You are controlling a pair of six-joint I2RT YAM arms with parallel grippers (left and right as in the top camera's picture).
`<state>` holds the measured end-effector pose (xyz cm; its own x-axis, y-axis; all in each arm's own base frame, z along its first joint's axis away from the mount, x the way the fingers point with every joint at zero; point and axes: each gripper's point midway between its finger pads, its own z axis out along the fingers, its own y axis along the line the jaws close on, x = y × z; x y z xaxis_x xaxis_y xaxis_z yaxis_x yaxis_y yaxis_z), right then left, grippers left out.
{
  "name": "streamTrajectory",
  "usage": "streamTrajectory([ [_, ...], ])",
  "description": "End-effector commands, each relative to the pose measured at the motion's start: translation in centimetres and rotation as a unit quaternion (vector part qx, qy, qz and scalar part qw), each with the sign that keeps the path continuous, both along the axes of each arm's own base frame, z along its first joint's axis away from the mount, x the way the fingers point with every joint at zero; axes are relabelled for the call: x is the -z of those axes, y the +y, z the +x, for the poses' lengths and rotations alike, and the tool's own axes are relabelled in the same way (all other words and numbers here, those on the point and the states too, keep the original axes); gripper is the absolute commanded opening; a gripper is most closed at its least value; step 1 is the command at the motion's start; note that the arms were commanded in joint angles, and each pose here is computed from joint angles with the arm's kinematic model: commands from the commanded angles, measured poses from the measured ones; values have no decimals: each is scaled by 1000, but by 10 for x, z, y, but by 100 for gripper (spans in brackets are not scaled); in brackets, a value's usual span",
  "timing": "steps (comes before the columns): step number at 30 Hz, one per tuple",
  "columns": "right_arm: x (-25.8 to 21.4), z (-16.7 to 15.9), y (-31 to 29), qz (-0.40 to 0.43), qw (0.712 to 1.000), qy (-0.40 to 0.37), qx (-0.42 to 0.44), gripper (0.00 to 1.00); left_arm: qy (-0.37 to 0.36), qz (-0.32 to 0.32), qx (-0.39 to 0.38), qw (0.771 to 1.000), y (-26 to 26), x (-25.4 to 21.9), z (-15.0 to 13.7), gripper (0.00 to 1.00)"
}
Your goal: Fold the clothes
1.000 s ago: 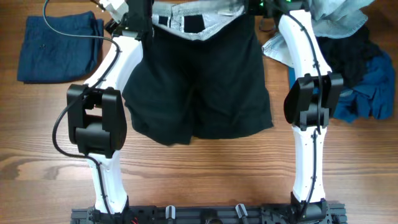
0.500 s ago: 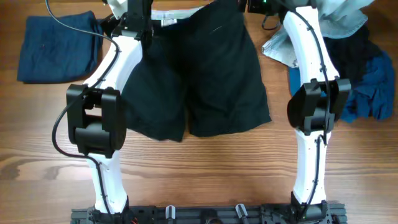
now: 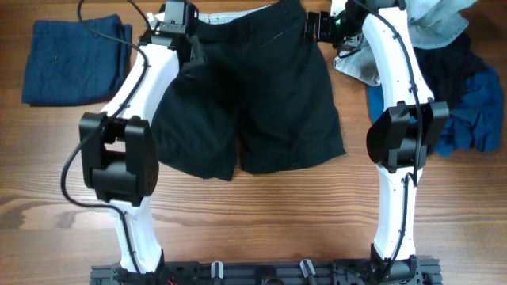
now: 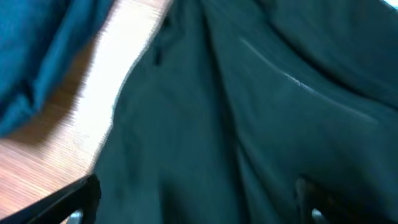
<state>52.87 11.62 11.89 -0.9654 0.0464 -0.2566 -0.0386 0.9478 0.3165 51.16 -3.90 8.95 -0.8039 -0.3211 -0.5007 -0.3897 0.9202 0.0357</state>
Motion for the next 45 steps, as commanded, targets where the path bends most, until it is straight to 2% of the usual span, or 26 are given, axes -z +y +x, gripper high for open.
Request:
streamTrajectory([
  [1,-19,-26,0,11,999,29,-12,100,54,-113,22,992,-32,-28,-43,100],
  [4,-24,-38,-1,6,999,43,-23,99,114,-124,29,985,-40,-29,-77,100],
  [9,-83,-54,-11,-15,1000,-8,-25,99,178,-107,66,976,-79,-34,-124,100],
  [13,-127,-81,-30,-55,998,-33,-9,99,158,-76,86,981,-116,-52,-145,100],
  [16,-155,-100,-33,-54,997,-50,-5,99,128,-90,106,982,-154,-73,-163,100],
  [22,-188,-103,-63,-57,993,-96,40,100,96,-118,170,974,-233,-73,-187,99],
  [23,-190,-101,-80,-56,991,-98,65,100,89,-125,182,971,-250,-69,-191,98],
  [25,-192,-99,-107,-30,990,-95,98,100,91,-128,181,971,-265,-56,-201,85],
  [28,-196,-101,-123,10,991,-100,92,100,115,-119,134,977,-251,-32,-211,75],
  [30,-196,-102,-129,10,991,-103,87,100,127,-105,87,982,-233,-13,-214,61],
  [32,-197,-102,-126,11,991,-107,76,100,136,-96,46,985,-216,4,-216,52],
  [36,-197,-102,-125,12,992,-108,70,100,155,-83,1,984,-186,26,-217,53],
  [40,-197,-103,-122,16,992,-109,61,100,157,-82,-27,984,-167,29,-208,54],
  [45,-197,-102,-122,16,992,-109,60,100,159,-45,-59,985,-139,37,-210,57],
])
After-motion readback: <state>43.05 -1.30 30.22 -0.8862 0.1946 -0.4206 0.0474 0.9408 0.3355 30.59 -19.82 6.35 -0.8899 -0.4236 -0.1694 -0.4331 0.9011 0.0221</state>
